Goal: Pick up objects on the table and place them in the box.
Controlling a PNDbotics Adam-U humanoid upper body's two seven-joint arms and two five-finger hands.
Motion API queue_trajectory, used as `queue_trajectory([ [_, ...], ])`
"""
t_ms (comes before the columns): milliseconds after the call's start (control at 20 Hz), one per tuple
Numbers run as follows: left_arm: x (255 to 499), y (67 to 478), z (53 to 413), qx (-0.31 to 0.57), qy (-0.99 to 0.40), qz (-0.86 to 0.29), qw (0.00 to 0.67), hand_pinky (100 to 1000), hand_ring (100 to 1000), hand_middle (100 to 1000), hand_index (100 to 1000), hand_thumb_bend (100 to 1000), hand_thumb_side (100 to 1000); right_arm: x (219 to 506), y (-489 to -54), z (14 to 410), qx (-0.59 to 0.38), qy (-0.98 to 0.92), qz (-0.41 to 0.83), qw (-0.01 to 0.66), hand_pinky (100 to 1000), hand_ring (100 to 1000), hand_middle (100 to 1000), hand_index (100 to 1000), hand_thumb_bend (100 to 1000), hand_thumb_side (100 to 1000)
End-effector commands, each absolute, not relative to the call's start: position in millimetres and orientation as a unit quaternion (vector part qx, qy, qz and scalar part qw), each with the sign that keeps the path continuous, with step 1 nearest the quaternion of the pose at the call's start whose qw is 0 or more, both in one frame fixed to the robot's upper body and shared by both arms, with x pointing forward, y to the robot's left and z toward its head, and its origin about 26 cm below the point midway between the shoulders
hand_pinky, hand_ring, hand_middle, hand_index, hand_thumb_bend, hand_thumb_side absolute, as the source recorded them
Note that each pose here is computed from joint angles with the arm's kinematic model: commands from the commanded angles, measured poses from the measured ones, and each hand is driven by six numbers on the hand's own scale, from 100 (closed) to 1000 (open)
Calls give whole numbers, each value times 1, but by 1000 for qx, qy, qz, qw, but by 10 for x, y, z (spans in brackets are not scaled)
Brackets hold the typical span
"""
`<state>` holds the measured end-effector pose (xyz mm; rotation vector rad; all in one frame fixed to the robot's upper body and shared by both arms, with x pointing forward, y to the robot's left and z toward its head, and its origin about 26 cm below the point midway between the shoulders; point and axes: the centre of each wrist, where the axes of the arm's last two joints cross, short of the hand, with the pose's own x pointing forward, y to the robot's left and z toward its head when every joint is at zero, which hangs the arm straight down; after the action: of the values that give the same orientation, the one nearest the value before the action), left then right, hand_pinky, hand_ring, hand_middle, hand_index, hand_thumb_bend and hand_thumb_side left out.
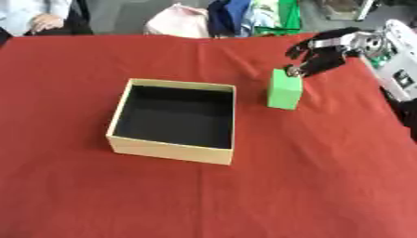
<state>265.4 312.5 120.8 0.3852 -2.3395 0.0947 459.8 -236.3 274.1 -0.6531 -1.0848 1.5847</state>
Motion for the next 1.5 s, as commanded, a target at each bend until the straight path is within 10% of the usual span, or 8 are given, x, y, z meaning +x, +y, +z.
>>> queue_trajectory([
  [50,2644,3107,1277,147,-919,31,363,686,600,684,803,100,552,4612,-2378,2800,-290,-448,663,524,927,926,957,1000,100,705],
  [1500,2656,3093,1289,142,-921,23,362,687,603,689,803,100,548,4609,-2413,2761,-296,-434,682,509,939,915,963,1000,100,647],
])
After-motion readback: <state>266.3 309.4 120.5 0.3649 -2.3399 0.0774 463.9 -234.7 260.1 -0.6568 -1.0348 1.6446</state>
